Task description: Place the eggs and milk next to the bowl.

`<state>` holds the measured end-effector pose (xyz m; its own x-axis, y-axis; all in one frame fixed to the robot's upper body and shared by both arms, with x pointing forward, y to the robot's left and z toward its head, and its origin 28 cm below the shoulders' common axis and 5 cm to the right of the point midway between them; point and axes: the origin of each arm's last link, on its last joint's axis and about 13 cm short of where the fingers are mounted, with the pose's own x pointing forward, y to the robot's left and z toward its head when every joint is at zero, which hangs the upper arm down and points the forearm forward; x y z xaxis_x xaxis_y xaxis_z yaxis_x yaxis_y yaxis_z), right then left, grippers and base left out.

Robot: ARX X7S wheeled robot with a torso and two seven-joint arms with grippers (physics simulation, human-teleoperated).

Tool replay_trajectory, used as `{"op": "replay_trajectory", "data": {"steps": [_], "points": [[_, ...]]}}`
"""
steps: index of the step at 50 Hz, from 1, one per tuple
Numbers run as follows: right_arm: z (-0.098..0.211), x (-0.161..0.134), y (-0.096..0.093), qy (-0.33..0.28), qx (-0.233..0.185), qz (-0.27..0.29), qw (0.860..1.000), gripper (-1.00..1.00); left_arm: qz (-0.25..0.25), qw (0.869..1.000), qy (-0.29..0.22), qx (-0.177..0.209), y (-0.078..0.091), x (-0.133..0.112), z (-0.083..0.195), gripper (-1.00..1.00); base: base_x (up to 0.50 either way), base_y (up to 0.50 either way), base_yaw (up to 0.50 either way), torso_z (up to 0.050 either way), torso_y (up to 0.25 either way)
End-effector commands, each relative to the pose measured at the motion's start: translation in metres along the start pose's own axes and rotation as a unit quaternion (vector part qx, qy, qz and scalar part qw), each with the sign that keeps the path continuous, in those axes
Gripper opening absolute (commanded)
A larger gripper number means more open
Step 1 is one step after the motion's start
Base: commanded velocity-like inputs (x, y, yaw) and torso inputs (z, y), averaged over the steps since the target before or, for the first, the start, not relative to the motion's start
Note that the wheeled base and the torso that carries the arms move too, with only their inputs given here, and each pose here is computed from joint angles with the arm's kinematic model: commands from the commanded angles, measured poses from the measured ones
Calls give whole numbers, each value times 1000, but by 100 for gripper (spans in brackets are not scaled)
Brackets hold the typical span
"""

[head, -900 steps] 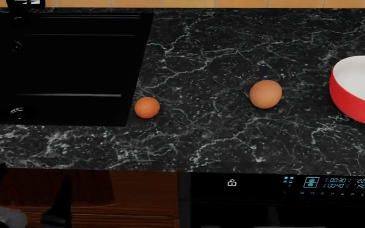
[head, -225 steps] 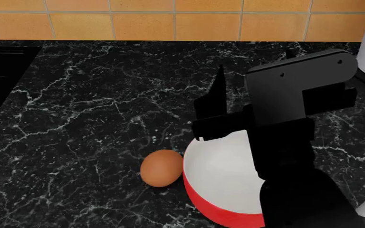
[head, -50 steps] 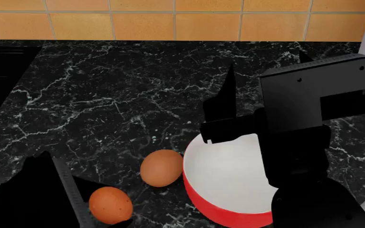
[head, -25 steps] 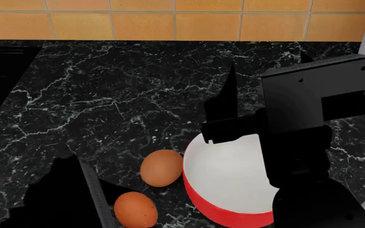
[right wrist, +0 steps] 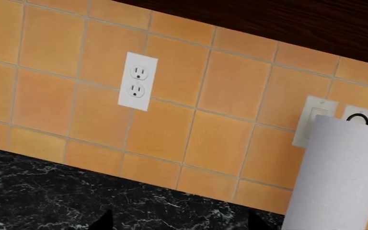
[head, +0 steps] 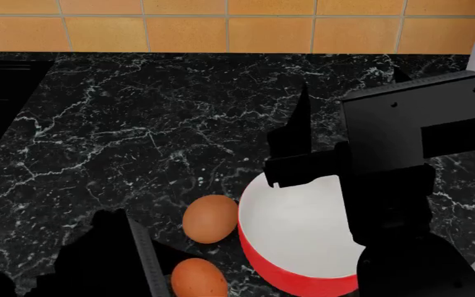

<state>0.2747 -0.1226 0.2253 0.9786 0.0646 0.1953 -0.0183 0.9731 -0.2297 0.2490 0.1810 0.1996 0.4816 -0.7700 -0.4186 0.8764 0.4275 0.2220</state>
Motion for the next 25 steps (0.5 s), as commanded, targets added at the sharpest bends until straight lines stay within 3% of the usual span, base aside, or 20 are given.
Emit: {"op": "replay_trajectory", "data": {"steps": [1, 25], "points": [[-2, 3, -1, 3, 6, 0, 1000, 100, -8, 999, -32, -29, 9, 14, 2, -100, 0, 0, 0, 0, 0], [-4, 1, -4, 5, 7, -5, 1000, 100, -19, 999, -27, -23, 8, 25, 0, -100, 0, 0, 0, 0, 0]]}}
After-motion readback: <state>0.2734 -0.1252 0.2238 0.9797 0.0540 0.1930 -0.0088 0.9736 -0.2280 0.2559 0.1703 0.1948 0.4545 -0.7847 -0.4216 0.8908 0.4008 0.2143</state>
